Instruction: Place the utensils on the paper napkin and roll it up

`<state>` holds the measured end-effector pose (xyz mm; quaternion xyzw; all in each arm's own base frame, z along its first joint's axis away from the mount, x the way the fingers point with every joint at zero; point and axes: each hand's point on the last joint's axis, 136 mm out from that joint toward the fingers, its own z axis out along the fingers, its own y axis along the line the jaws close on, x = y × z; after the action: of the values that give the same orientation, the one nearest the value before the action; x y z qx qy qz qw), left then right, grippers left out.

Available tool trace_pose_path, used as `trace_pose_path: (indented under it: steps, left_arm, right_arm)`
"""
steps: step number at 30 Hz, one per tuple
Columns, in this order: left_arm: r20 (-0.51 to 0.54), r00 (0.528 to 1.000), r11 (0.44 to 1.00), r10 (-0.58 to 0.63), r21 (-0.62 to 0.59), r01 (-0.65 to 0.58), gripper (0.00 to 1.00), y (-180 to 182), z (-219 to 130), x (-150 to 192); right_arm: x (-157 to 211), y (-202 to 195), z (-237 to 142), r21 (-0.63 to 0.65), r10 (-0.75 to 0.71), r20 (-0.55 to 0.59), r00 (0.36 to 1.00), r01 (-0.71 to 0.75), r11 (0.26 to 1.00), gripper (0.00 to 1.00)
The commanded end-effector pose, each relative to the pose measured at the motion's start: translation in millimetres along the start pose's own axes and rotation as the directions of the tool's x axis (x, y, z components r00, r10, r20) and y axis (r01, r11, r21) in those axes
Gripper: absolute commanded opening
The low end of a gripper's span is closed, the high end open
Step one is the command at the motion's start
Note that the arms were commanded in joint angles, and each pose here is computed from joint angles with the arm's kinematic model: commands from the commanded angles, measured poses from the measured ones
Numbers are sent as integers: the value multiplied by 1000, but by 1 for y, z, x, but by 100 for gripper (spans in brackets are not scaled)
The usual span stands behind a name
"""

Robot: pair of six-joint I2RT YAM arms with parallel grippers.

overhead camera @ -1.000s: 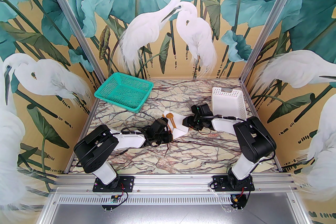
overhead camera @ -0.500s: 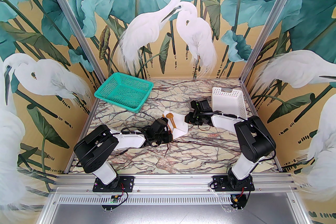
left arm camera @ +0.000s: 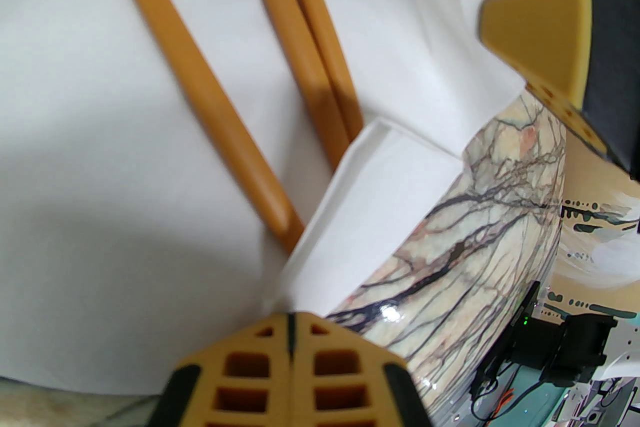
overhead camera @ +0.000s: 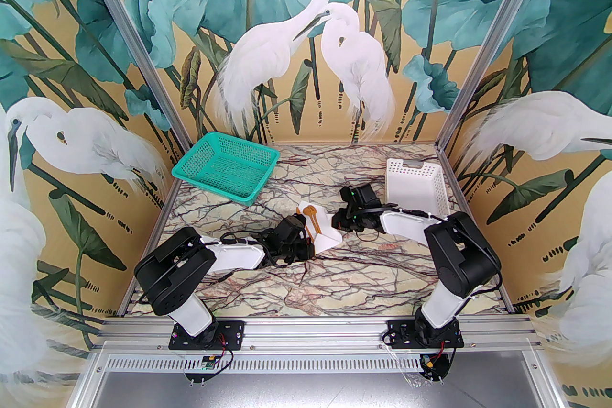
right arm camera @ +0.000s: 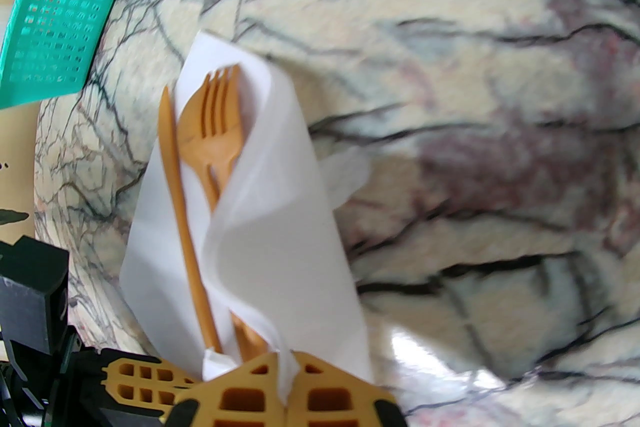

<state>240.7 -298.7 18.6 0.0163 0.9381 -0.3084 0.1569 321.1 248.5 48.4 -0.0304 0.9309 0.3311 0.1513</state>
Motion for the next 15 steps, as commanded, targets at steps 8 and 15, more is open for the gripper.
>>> trace_pose_path:
  steps: [8,15]
  left_arm:
    - [-53,999,995,-12,-98,7,0,20,1,15]
    - [-53,999,995,-11,-96,6,0,20,1,14]
  right_arm:
    - [-2,37,-4,-78,22,14,1000,-20,997,6]
    - [-2,50,-2,-109,41,17,999,-38,993,6]
